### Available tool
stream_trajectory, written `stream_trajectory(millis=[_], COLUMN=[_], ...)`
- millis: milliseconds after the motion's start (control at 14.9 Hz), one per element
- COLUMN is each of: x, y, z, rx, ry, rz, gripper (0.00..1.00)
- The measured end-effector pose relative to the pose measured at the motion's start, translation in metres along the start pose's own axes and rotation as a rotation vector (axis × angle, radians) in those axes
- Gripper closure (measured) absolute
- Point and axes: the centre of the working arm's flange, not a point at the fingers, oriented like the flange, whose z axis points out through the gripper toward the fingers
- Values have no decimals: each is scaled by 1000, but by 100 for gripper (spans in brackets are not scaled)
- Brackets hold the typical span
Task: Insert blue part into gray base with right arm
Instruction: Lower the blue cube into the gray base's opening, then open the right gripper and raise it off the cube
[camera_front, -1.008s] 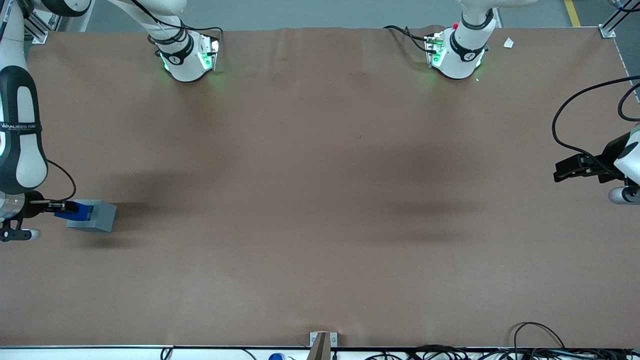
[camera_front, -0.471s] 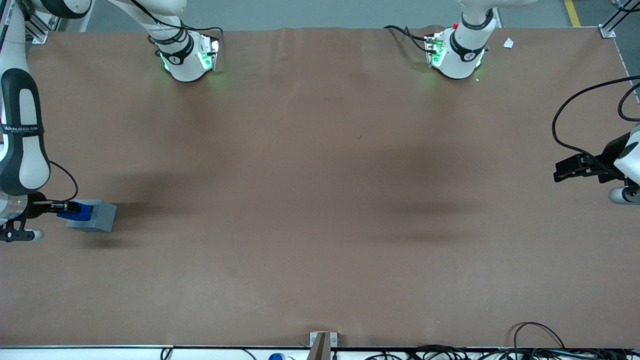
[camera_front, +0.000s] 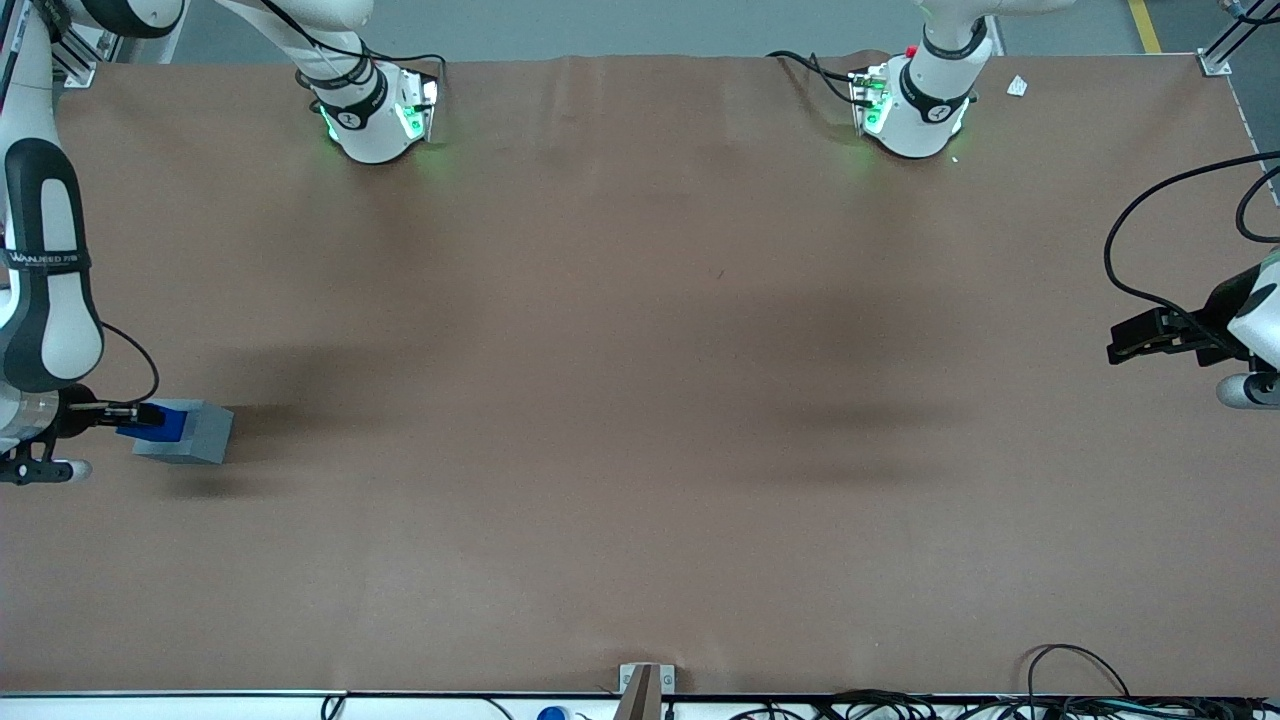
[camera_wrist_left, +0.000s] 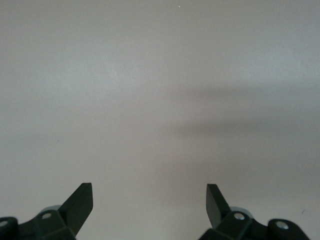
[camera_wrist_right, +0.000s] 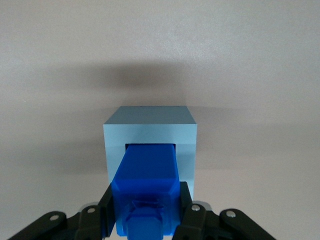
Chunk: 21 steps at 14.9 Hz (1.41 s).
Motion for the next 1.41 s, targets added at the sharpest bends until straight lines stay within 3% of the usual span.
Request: stream_trajectory(millis=[672, 1008, 1076, 1412], x=[3, 3, 3, 3], y=[-1, -1, -1, 0], z=[10, 15, 15, 15], rx=[0, 2, 2, 2], ry=[-6, -13, -13, -14], rz=[-2, -2, -2, -1], gripper=[49, 5, 0, 0])
